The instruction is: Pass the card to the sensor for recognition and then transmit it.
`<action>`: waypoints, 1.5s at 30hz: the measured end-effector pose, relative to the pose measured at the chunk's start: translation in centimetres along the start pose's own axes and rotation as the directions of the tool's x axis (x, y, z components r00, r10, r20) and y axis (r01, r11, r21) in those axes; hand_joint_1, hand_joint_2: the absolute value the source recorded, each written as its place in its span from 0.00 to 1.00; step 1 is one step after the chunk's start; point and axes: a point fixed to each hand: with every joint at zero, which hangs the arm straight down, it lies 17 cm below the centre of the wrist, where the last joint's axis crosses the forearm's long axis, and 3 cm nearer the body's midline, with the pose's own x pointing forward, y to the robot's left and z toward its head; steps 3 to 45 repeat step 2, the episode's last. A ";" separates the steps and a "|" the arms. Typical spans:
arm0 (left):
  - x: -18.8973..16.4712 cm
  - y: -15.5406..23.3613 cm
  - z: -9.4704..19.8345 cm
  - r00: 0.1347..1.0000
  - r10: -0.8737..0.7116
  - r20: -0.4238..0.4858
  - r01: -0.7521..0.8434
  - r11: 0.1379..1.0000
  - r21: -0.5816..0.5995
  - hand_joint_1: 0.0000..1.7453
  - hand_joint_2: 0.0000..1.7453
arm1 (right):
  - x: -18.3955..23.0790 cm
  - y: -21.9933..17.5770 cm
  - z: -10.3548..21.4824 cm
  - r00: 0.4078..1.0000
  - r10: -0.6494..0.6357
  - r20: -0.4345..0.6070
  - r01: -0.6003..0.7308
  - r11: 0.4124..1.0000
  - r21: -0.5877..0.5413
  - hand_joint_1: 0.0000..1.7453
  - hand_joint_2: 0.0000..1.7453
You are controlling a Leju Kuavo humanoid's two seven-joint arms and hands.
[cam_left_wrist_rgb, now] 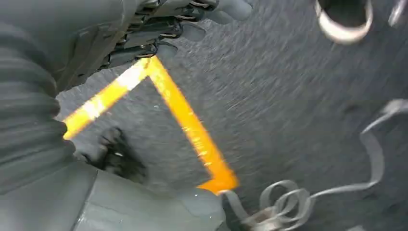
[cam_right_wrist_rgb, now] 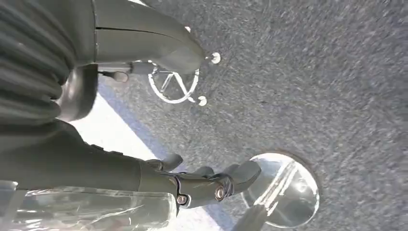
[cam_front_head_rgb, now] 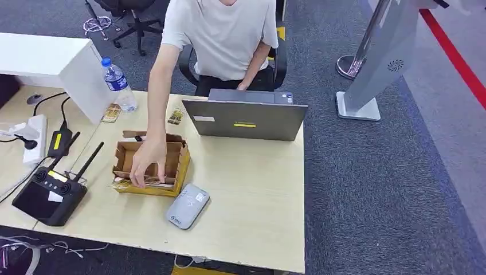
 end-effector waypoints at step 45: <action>-1.6 -1.3 0.5 0.998 -0.066 -0.023 0.065 0.997 -0.039 0.00 1.00 | 0.9 0.8 -1.1 1.000 0.004 0.025 -0.005 1.000 0.025 0.00 1.00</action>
